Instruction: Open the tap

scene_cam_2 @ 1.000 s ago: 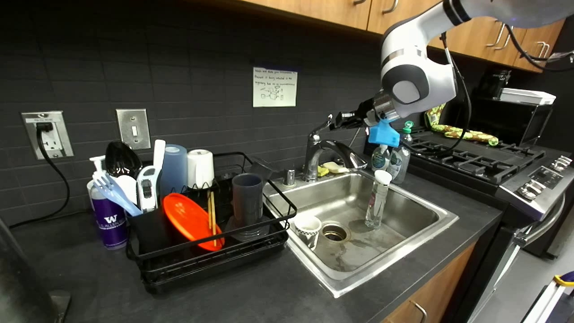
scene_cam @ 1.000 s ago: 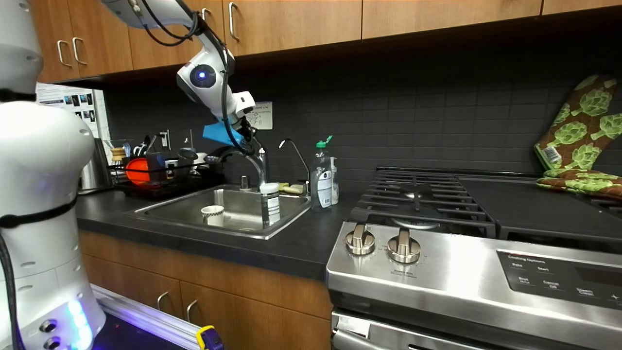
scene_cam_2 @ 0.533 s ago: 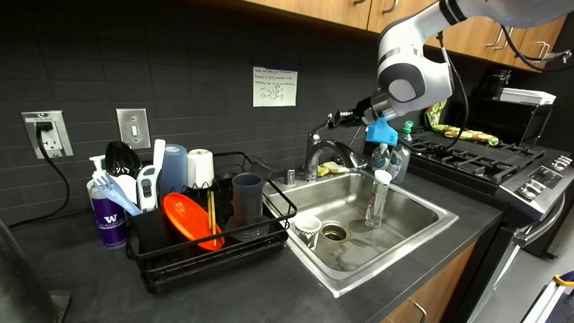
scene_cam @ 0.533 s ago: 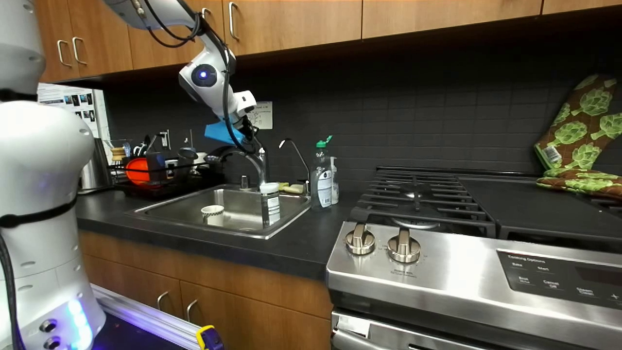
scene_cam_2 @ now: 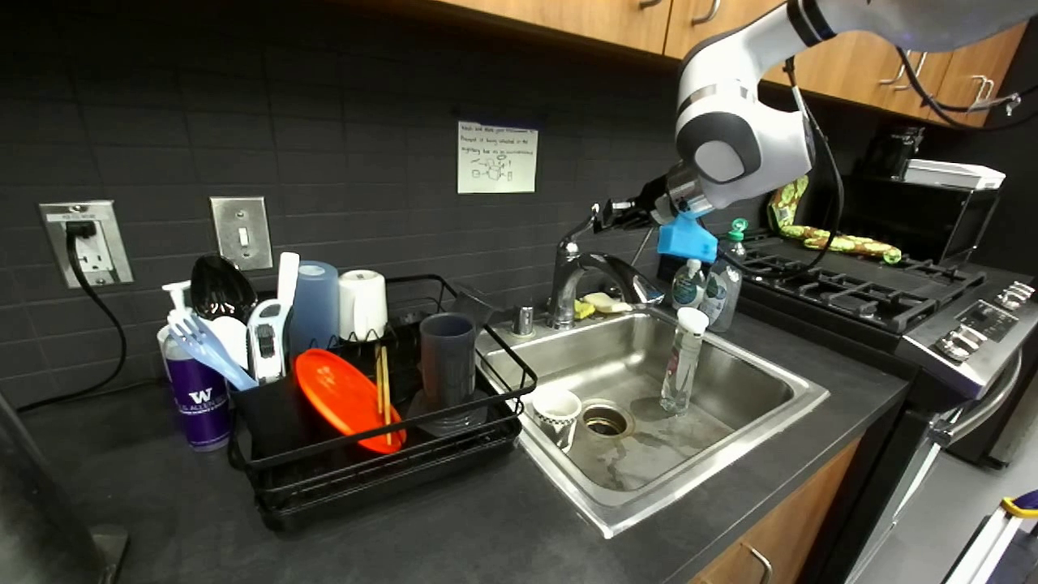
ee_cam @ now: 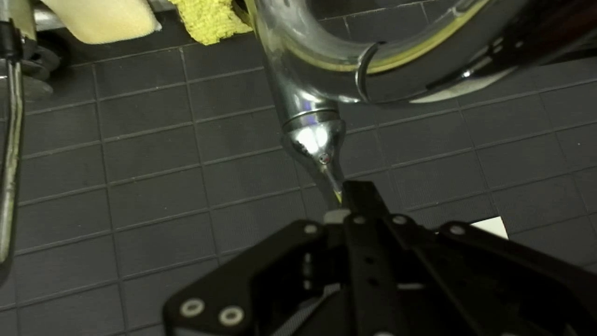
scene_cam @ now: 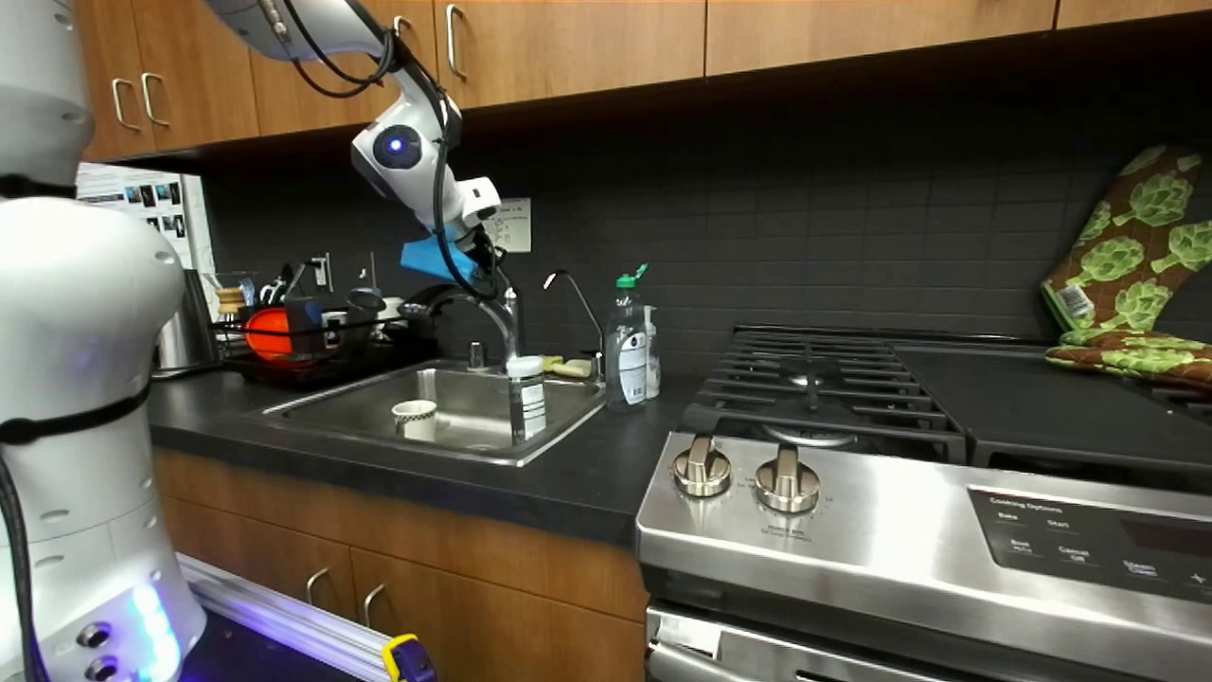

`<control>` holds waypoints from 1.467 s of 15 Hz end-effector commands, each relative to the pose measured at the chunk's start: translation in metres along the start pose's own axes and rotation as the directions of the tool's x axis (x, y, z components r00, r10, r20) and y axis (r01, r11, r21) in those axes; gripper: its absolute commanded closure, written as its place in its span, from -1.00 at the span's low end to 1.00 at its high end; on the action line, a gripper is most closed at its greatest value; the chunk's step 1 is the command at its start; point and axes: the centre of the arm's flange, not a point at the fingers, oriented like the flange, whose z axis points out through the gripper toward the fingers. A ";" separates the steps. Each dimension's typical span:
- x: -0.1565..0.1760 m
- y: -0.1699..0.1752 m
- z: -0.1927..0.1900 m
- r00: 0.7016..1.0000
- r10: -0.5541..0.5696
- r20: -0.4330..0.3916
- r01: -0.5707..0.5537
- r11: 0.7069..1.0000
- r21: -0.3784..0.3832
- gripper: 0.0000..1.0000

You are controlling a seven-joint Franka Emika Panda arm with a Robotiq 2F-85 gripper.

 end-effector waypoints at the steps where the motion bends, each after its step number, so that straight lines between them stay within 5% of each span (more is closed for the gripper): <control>1: 0.015 -0.005 0.004 0.999 0.006 -0.051 -0.007 1.000 -0.020 1.00; 22: 0.023 -0.016 0.003 0.993 -0.016 -0.118 0.013 1.000 -0.028 1.00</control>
